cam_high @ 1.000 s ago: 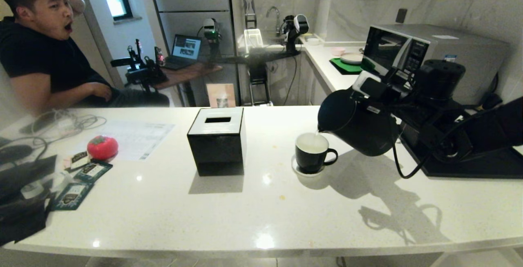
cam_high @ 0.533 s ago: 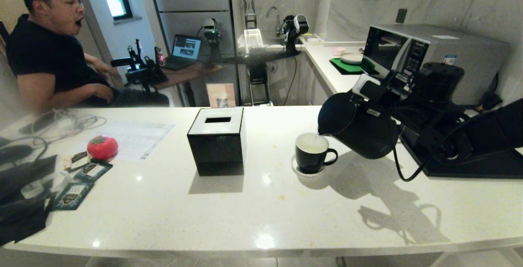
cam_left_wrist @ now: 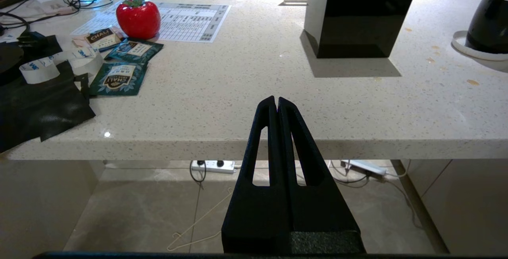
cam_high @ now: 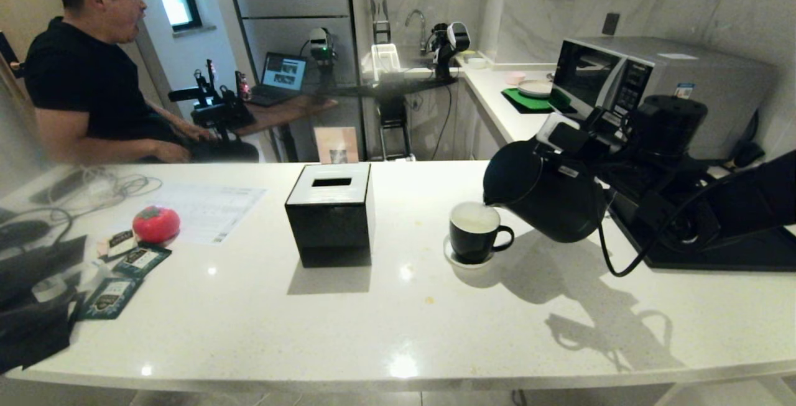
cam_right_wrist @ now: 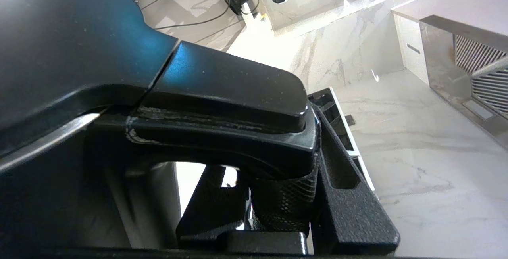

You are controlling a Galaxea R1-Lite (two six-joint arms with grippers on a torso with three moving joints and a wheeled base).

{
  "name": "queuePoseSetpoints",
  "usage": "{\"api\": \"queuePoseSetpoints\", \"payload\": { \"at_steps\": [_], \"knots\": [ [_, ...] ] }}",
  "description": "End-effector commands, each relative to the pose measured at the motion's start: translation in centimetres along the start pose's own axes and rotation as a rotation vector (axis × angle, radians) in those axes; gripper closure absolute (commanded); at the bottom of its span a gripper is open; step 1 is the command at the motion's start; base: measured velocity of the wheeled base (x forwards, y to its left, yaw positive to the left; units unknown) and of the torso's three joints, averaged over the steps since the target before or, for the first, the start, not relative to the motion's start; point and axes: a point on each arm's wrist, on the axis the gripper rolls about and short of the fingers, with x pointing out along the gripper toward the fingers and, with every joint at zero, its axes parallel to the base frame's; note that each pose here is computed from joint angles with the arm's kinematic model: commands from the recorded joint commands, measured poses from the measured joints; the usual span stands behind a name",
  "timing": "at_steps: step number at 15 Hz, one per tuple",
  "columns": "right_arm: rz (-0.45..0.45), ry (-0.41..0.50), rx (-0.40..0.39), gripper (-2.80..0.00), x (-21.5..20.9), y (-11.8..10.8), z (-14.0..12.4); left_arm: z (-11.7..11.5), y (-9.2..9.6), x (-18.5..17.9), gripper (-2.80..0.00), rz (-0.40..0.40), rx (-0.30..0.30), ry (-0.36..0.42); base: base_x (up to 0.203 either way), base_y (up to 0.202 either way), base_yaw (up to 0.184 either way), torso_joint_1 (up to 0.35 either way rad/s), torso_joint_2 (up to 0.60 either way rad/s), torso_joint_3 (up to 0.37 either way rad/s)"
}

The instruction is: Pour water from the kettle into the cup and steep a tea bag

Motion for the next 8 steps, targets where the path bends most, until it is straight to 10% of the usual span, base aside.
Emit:
{"api": "queuePoseSetpoints", "payload": {
  "at_steps": [1,8],
  "knots": [
    [-0.005,-0.004,-0.006,0.0,-0.04,-0.13,0.08,0.01,0.0,0.0,0.0,0.0,0.0,0.0,0.0,0.0,0.0,0.0,0.0,0.0],
    [-0.012,-0.004,0.031,0.0,-0.21,-0.5,0.19,0.01,0.0,0.0,0.0,0.0,0.0,0.0,0.0,0.0,0.0,0.0,0.0,0.0]
  ]
}}
